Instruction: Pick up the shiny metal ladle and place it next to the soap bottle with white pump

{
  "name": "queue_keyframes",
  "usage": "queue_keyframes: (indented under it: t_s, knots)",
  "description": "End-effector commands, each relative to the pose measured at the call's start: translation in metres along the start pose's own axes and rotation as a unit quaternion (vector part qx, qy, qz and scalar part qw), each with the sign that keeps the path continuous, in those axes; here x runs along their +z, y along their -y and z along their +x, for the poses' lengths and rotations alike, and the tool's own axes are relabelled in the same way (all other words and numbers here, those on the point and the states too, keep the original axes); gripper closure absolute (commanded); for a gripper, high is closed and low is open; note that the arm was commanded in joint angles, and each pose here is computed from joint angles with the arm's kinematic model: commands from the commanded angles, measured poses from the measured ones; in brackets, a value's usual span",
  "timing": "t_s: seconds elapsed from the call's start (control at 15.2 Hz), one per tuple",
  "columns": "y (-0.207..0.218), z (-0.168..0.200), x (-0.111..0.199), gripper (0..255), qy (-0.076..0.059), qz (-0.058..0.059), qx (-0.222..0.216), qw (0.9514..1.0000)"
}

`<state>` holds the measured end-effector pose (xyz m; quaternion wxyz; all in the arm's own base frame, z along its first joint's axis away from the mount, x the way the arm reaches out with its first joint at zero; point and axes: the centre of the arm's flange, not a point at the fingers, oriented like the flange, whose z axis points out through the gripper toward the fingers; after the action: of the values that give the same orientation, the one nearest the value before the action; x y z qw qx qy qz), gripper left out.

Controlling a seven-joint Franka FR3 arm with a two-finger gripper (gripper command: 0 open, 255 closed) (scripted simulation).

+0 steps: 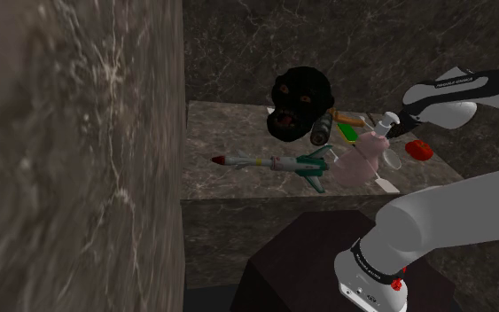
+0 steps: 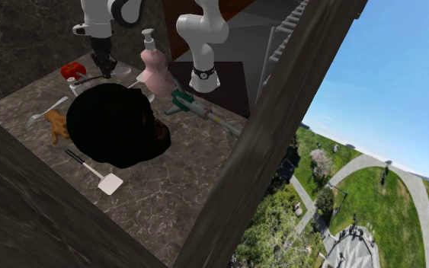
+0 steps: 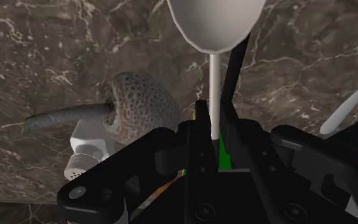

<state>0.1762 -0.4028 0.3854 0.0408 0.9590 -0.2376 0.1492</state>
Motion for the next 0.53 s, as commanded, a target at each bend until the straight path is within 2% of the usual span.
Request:
queue_keyframes:
  t_s: [0.0, 0.46]
  knots:
    - [-0.001, -0.004, 0.011, 255, 0.000, 0.000, 0.000, 1.0000]
    - [0.000, -0.014, 0.041, 255, 0.000, 0.000, 0.000, 1.0000]
